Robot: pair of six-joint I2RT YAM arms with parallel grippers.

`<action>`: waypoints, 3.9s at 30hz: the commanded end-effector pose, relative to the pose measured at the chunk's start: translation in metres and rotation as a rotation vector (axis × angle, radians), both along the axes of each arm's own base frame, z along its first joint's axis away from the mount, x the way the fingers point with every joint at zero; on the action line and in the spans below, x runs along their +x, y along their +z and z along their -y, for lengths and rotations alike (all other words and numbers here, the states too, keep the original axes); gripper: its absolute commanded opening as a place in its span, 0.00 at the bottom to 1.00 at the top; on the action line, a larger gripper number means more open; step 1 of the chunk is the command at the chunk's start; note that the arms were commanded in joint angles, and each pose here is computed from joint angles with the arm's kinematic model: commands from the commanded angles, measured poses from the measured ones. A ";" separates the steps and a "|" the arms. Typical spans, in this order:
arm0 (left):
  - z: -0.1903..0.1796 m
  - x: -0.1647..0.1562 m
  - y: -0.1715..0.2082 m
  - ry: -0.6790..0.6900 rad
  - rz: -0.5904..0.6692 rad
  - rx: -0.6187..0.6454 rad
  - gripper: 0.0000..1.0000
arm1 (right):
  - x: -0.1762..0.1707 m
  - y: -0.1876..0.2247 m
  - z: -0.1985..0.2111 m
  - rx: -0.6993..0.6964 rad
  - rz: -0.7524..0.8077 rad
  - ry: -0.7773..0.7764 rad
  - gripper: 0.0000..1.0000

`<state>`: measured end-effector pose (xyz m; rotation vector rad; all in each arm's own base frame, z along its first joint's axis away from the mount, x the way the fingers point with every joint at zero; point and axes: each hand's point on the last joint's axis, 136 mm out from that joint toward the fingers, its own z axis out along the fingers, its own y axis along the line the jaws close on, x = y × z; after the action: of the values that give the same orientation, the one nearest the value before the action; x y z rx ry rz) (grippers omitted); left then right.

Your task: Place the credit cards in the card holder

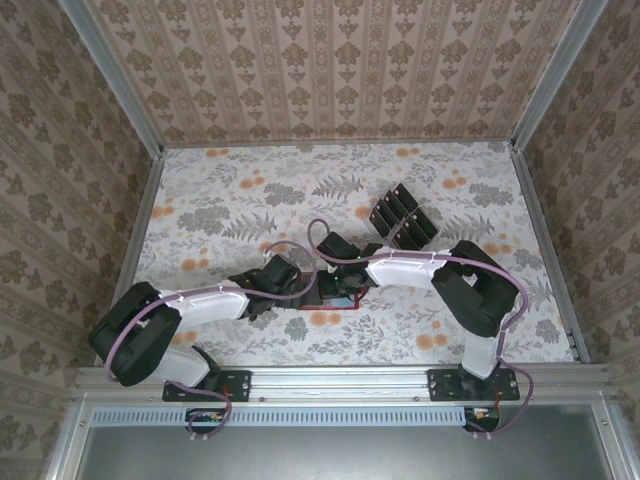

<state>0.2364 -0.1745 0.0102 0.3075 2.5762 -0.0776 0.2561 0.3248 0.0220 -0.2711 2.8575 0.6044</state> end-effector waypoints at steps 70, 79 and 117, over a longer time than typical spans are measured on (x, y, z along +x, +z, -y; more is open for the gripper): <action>-0.024 -0.009 0.006 0.054 -0.026 -0.047 1.00 | -0.010 0.014 0.006 0.019 0.007 0.047 0.03; -0.020 -0.010 0.000 0.040 -0.041 -0.036 1.00 | -0.015 0.003 -0.001 0.012 -0.013 0.060 0.02; -0.017 -0.013 0.006 0.030 -0.016 -0.013 1.00 | 0.001 0.052 0.016 0.000 0.087 0.066 0.23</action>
<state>0.2306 -0.1606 0.0164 0.2679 2.5668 -0.0621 0.2437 0.3238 0.0461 -0.4018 2.8347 0.6588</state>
